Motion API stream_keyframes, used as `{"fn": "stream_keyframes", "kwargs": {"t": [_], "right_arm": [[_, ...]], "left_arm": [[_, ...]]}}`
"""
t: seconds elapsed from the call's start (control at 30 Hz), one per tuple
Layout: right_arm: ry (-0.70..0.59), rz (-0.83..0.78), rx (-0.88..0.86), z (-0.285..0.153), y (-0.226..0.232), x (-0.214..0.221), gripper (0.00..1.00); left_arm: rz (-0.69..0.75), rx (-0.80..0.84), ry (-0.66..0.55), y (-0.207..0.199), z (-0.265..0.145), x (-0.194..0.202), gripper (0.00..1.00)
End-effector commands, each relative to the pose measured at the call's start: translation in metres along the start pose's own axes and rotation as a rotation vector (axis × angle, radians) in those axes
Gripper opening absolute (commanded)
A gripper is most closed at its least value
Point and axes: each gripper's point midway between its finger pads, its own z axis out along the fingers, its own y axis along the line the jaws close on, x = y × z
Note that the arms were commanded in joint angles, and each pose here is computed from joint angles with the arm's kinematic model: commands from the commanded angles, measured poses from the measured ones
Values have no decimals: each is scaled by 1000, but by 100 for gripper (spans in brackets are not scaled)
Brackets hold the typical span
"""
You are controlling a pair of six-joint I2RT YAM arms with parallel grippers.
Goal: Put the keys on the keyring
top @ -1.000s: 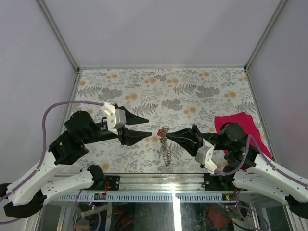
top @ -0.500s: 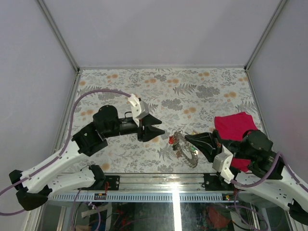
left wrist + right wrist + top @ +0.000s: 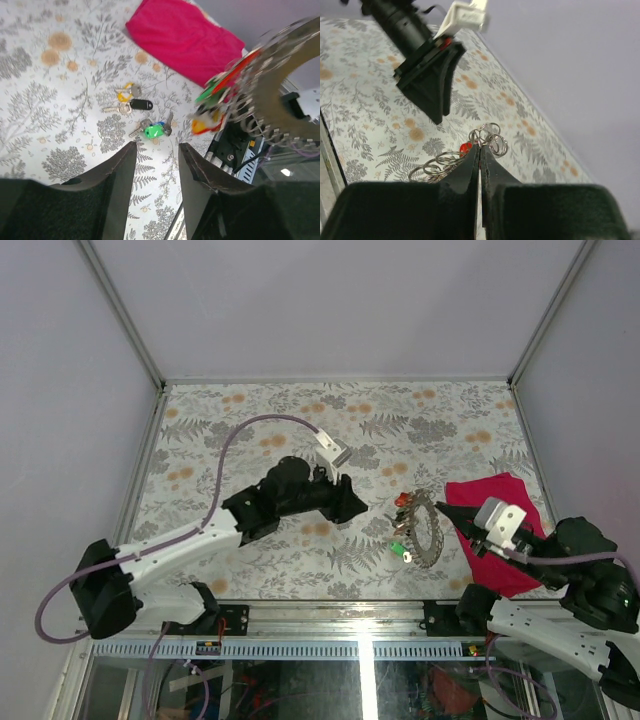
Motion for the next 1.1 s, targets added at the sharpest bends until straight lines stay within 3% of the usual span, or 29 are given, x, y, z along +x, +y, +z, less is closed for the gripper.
{"fn": "stream_keyframes", "kwargs": {"t": [0.0, 0.33, 0.53, 0.73, 1.07], "right_arm": [[62, 240, 265, -23, -44, -4, 0], [229, 430, 535, -53, -78, 14, 0], [232, 516, 655, -63, -92, 14, 0], [202, 557, 673, -59, -93, 12, 0], [176, 576, 639, -51, -88, 10, 0]], "left_arm": [[-135, -25, -14, 8, 32, 8, 38], [-316, -92, 83, -3, 86, 63, 41], [-369, -197, 146, -18, 109, 95, 42], [-426, -263, 204, -22, 129, 122, 42], [-386, -311, 271, -14, 151, 146, 37]]}}
